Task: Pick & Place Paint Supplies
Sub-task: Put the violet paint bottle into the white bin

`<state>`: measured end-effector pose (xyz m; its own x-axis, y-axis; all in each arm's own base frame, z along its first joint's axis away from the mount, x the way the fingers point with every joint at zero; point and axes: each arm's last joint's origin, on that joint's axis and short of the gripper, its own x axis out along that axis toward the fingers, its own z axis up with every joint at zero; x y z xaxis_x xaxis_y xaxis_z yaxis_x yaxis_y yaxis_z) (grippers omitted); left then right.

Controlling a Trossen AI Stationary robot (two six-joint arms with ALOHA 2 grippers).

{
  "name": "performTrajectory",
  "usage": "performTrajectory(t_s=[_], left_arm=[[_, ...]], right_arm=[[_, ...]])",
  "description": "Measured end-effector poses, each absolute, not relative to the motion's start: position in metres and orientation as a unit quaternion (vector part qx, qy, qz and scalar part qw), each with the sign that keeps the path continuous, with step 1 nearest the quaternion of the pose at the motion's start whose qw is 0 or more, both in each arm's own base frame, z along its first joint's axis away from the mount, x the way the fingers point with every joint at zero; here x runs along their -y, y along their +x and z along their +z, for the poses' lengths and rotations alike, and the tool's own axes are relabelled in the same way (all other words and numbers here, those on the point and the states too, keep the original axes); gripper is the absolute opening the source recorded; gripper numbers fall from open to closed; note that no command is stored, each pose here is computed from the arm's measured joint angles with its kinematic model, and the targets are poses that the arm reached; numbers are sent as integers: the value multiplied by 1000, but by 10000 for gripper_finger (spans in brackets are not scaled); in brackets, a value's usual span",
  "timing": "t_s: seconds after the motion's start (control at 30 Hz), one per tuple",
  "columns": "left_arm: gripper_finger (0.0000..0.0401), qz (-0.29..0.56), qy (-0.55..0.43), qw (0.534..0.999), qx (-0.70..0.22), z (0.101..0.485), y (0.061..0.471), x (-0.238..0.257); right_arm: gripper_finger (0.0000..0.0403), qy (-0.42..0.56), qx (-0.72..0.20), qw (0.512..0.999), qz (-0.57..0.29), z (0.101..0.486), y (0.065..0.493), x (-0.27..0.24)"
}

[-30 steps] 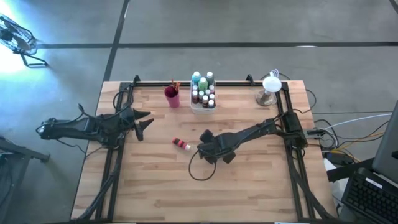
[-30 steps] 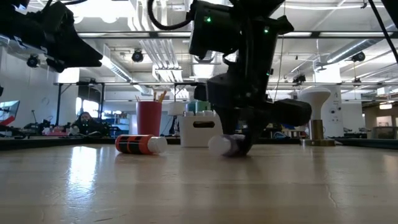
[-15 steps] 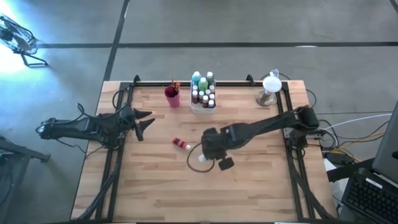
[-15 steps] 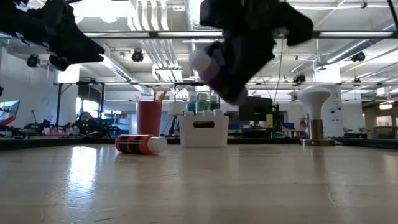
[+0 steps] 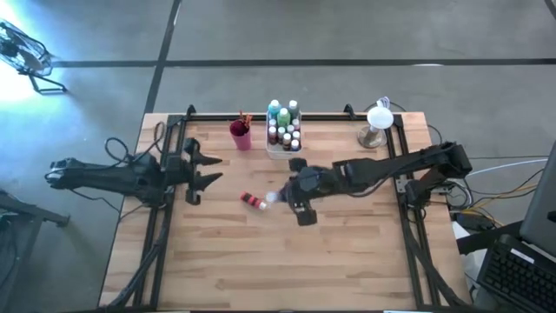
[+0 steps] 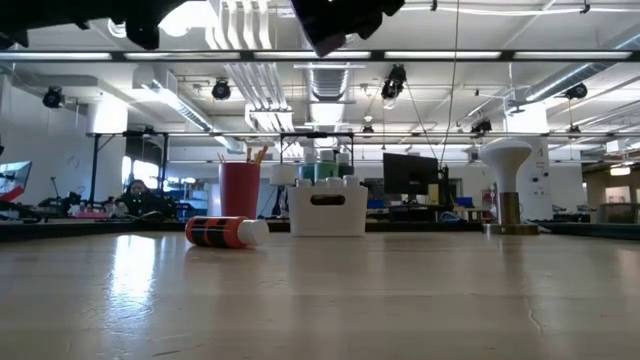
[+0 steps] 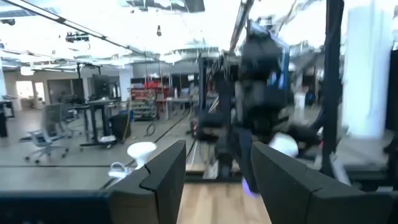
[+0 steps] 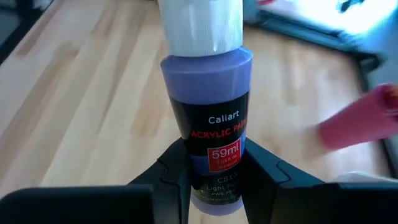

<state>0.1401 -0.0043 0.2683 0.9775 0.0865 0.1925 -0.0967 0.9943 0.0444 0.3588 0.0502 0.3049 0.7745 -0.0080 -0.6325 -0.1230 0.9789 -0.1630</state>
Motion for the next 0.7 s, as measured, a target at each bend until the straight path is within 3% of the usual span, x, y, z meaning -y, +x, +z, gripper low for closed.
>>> performTrajectory(t_s=[0.13, 0.37, 0.7], left_arm=[[188, 47, 56, 996, 60, 277, 158, 5], [188, 39, 71, 992, -93, 314, 192, 7], [188, 32, 95, 974, -201, 362, 239, 10]], right_arm=[[88, -95, -329, 939, -4, 304, 362, -37], [88, -78, -350, 933, -26, 295, 362, -22], [88, -79, -368, 925, -56, 281, 359, -14]])
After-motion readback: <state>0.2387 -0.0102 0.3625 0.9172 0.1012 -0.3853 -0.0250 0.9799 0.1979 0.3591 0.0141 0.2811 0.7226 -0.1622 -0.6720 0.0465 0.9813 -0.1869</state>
